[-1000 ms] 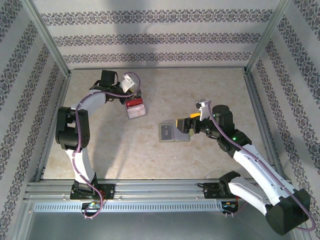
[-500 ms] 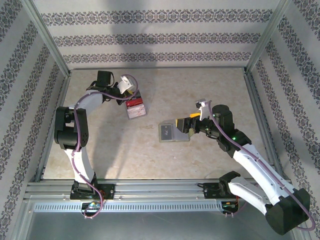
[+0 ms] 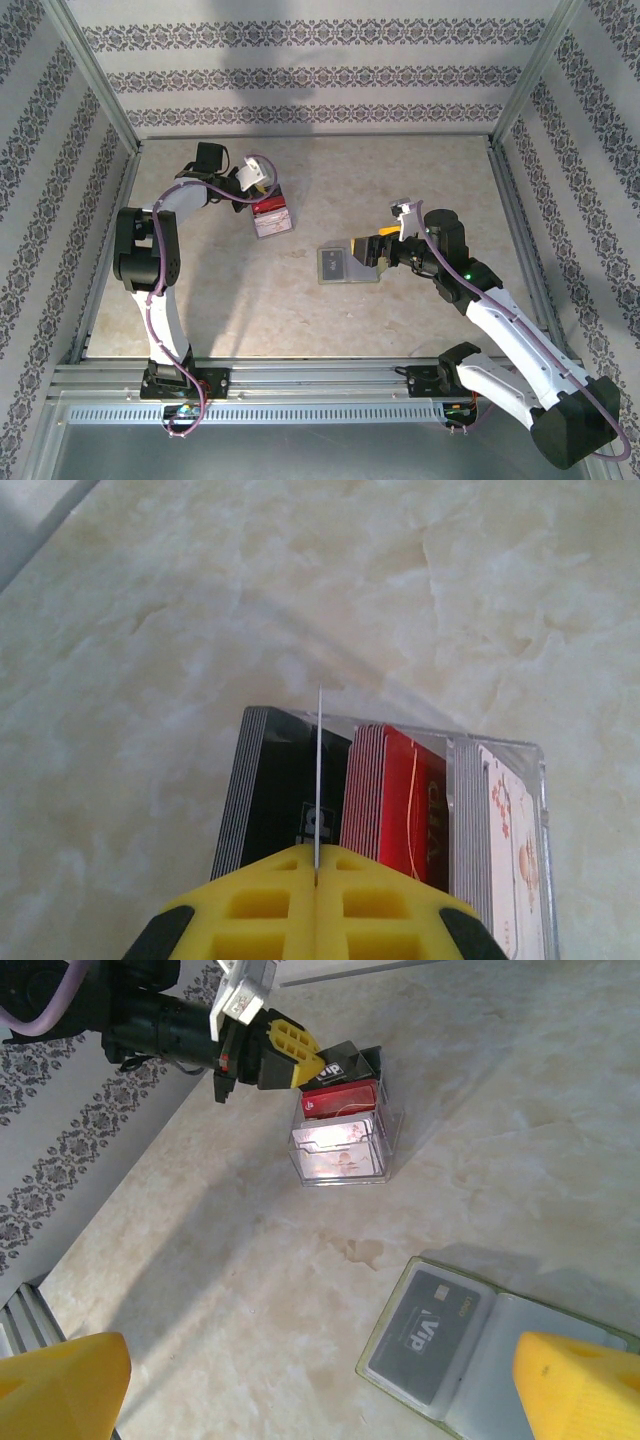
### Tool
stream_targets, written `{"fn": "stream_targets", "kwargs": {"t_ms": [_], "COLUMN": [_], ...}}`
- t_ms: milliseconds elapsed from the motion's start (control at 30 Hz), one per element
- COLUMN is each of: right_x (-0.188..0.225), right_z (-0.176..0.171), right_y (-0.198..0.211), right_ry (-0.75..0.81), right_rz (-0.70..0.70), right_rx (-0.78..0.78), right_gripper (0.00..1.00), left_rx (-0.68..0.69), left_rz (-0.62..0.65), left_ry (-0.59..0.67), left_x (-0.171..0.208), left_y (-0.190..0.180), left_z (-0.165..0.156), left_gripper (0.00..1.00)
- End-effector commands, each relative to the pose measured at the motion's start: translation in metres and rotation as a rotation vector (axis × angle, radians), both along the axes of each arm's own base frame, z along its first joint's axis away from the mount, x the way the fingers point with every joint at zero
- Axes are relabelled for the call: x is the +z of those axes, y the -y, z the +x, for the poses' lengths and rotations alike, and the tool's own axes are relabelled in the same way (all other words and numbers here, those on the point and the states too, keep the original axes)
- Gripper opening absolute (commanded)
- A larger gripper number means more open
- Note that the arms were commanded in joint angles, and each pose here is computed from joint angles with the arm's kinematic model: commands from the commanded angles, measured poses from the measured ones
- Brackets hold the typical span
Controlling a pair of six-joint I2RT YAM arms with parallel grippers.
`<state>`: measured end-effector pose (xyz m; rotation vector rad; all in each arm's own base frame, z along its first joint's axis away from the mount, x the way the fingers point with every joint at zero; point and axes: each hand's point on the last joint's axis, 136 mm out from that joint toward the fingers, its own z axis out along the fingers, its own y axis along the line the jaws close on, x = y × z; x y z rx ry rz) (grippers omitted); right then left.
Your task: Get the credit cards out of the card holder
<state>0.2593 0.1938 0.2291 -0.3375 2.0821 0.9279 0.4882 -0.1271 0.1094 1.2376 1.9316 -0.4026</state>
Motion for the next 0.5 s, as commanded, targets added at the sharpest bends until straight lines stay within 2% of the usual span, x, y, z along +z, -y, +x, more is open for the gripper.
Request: {"fn": "stream_targets", "kwargs": {"t_ms": [0, 133, 267, 467], "right_x": [0.0041, 0.0034, 0.0030, 0.0037], "right_z": [-0.0017, -0.0028, -0.0034, -0.0034], "right_y": [-0.0014, -0.0010, -0.0010, -0.0018], "right_ry": [0.001, 0.000, -0.001, -0.001], "right_rz": [0.026, 0.026, 0.027, 0.030], "right_rx": [0.011, 0.011, 0.012, 0.016], "right_gripper": [0.98, 0.98, 0.98, 0.98], "left_rx": [-0.002, 0.008, 0.014, 0.005], "left_rz": [0.030, 0.042, 0.049, 0.012], "left_ry": [0.007, 0.009, 0.016, 0.022], "left_x": [-0.0007, -0.0028, -0.0038, -0.0017], "left_y": [-0.0116, -0.0140, -0.0151, -0.0101], "left_z": [0.0025, 0.0038, 0.0065, 0.0098], "left_gripper": [0.00, 0.00, 0.06, 0.02]}}
